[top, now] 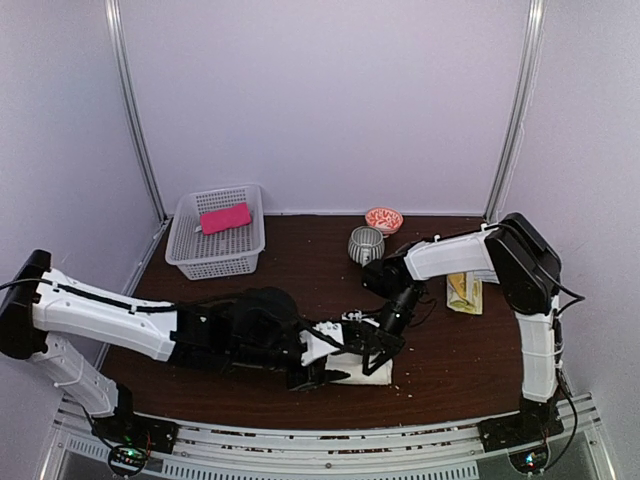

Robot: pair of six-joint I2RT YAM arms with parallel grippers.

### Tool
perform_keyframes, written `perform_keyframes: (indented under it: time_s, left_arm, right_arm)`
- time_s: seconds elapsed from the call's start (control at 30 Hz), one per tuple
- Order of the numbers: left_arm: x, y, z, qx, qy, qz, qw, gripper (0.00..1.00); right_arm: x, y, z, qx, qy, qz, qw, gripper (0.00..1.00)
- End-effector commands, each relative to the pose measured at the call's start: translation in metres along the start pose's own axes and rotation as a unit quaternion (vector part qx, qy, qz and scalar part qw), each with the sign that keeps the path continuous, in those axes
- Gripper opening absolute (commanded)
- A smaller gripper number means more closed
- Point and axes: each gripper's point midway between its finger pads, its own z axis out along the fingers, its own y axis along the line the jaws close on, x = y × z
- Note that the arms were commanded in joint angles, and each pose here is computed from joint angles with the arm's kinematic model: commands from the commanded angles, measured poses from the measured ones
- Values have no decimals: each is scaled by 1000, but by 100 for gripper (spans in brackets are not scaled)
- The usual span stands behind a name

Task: Roll the towels
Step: Roll the towel at the center of the board.

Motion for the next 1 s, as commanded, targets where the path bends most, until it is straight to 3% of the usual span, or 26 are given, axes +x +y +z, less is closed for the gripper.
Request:
perform_keyframes:
  time_s: [0.0,0.27,0.53,0.73,0.97]
  left_arm:
    - [15,-7,32,8,37,65,997,55]
    - [52,-4,85,-7,102,118,988,56]
    - [80,2,107,-28,149,137,979,56]
    - [86,3,111,-32,164,130,977,44]
    - [96,-5,108,-11,188,108,976,31]
  right_arm:
    - [27,-15,16,6,52,25,998,11]
    - [26,-12,16,2,45,18,999,11]
    - [25,-6,14,-9,43,-4,999,11]
    - [19,2,6,-10,37,-17,999,13]
    - [9,32,-35,27,13,-45,999,38]
